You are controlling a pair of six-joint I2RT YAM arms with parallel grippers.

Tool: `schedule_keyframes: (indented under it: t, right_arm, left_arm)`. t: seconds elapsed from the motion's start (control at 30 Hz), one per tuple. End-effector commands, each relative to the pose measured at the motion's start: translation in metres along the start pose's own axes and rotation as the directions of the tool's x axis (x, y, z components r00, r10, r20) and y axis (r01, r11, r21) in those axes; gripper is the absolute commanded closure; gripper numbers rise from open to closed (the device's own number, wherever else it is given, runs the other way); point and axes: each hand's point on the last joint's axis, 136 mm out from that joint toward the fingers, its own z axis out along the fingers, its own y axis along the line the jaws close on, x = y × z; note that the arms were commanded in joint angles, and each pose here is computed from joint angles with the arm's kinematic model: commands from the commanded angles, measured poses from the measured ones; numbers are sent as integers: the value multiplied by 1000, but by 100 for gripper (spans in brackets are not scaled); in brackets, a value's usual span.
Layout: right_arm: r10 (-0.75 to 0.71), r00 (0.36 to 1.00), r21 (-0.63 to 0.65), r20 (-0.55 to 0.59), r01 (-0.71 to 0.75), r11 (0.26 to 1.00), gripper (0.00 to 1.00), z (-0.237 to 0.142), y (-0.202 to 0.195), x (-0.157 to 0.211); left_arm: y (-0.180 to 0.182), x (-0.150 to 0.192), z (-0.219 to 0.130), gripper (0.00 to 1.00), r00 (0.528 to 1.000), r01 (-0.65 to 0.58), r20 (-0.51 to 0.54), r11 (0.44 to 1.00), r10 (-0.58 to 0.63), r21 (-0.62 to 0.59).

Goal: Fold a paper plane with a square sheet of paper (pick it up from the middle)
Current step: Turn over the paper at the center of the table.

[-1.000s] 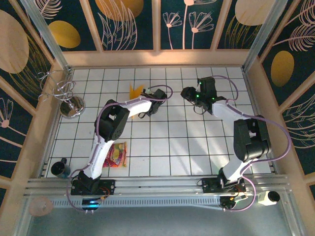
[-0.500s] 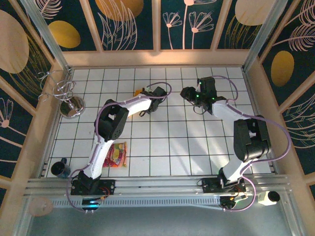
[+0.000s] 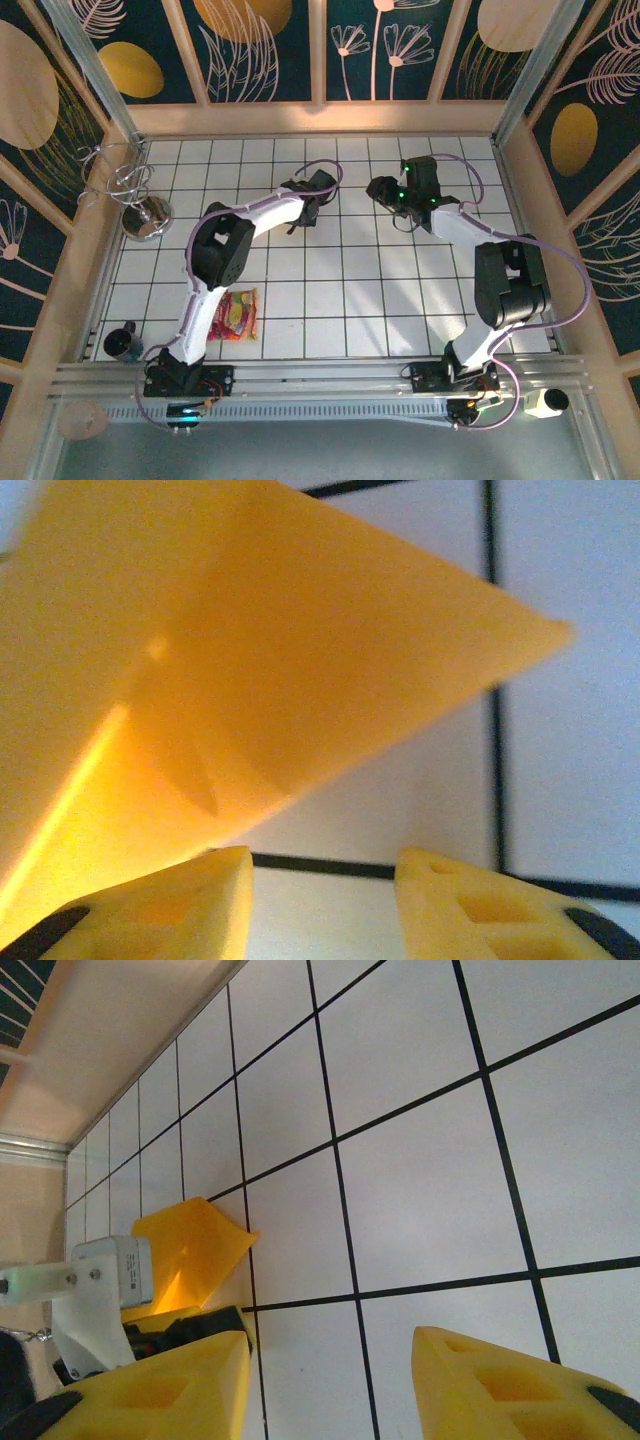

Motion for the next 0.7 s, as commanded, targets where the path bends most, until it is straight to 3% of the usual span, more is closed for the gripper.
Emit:
schedule_keyframes:
  t: [0.0,0.27,0.4,0.5,0.67]
  right_arm:
    - [14,1000,0,8,-14,1000,53,2,-5,-1]
    - [18,1000,-14,12,-18,1000,52,2,-1,-3]
    - [16,1000,-33,5,-16,999,49,4,3,-1]
    - [8,1000,-50,2,-8,999,43,4,8,1]
    - [-6,1000,-74,-1,6,997,38,5,15,3]
  left_arm:
    - [-37,9,-31,55,994,98,-70,965,-84,244]
    - [-56,17,-96,48,974,225,-135,812,-180,539]
    - [-44,-5,-119,42,975,212,-70,796,-210,568]
    - [-22,-18,-114,36,968,227,-37,806,-247,547]
    - [20,-24,-74,31,941,319,-70,795,-332,515]
